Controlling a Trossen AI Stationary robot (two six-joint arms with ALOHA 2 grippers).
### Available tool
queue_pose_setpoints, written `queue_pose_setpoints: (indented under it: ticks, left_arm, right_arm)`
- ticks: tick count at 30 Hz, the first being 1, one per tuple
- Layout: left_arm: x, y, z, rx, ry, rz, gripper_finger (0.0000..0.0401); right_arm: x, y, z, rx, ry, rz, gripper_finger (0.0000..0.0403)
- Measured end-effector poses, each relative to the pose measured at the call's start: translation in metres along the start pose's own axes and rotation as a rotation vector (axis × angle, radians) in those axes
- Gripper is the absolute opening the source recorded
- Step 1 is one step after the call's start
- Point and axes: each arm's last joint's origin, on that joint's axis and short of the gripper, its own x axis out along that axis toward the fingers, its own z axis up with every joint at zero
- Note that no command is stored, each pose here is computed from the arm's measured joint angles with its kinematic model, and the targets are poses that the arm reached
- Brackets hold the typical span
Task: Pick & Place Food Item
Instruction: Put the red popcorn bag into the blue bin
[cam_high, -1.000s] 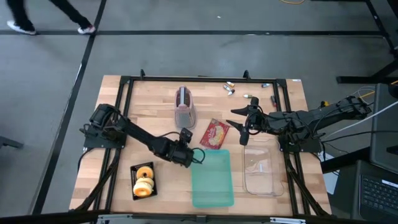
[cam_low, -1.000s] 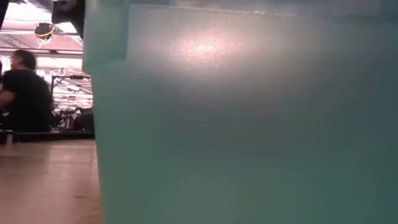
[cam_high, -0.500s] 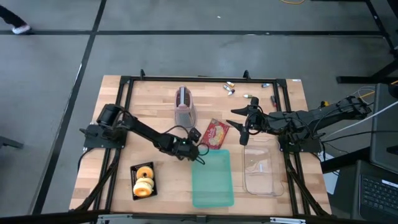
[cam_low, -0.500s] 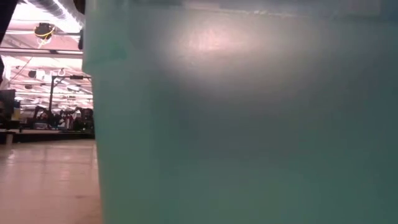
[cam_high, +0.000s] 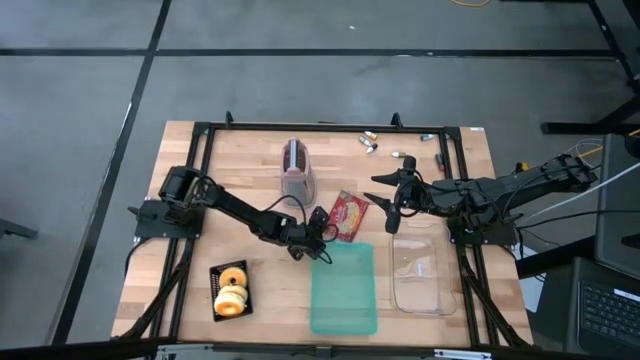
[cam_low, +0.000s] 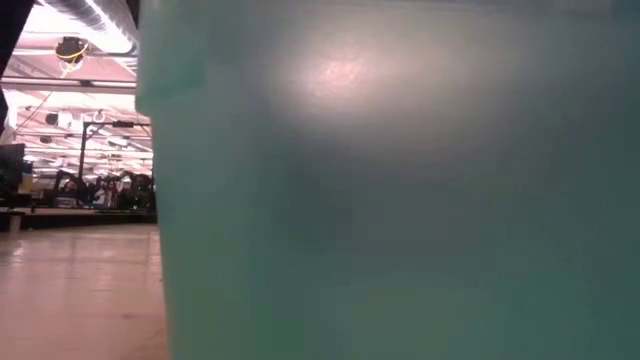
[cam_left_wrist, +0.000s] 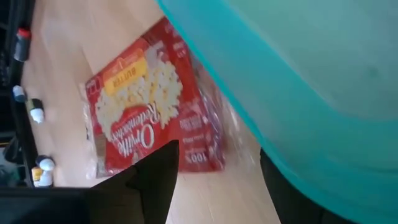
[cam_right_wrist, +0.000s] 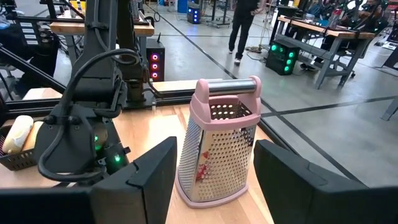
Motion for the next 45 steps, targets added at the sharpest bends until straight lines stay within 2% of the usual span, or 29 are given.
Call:
queue_pose_setpoints:
  ticks: [6, 11, 13, 16, 20, 22, 27, 37, 45]
  left_arm:
    - [0.017, -0.003, 0.004, -0.004, -0.047, 0.063, 0.0223]
    - [0.023, -0.004, 0.003, -0.022, -0.024, 0.093, 0.0220]
    - [0.024, -0.003, 0.001, -0.065, -0.001, 0.115, 0.0207]
    - [0.024, -0.002, -0.002, -0.121, 0.040, 0.155, 0.0155]
    - [0.027, 0.003, -0.006, -0.191, 0.055, 0.168, 0.0037]
    - [0.028, 0.005, -0.008, -0.233, 0.043, 0.157, 0.0013]
    - [0.030, 0.009, -0.011, -0.292, 0.044, 0.169, 0.0002]
    - [0.016, 0.031, -0.021, -0.273, 0.130, 0.291, 0.0002]
    - [-0.018, 0.061, -0.013, -0.340, 0.037, 0.381, 0.0002]
  right_arm:
    - [0.000, 0.000, 0.000, 0.000, 0.000, 0.000, 0.0212]
    - [0.000, 0.000, 0.000, 0.000, 0.000, 0.000, 0.0212]
    - [0.000, 0.000, 0.000, 0.000, 0.000, 0.000, 0.0212]
    - [0.000, 0.000, 0.000, 0.000, 0.000, 0.000, 0.0212]
    - [0.000, 0.000, 0.001, 0.003, -0.005, 0.000, 0.0212]
    - [0.000, 0.000, 0.001, 0.005, -0.009, 0.000, 0.0212]
    - [0.000, 0.000, 0.001, 0.007, -0.010, 0.001, 0.0212]
    - [0.000, 0.000, 0.001, 0.009, -0.013, 0.001, 0.0212]
    - [0.000, 0.000, 0.001, 0.009, -0.013, 0.001, 0.0212]
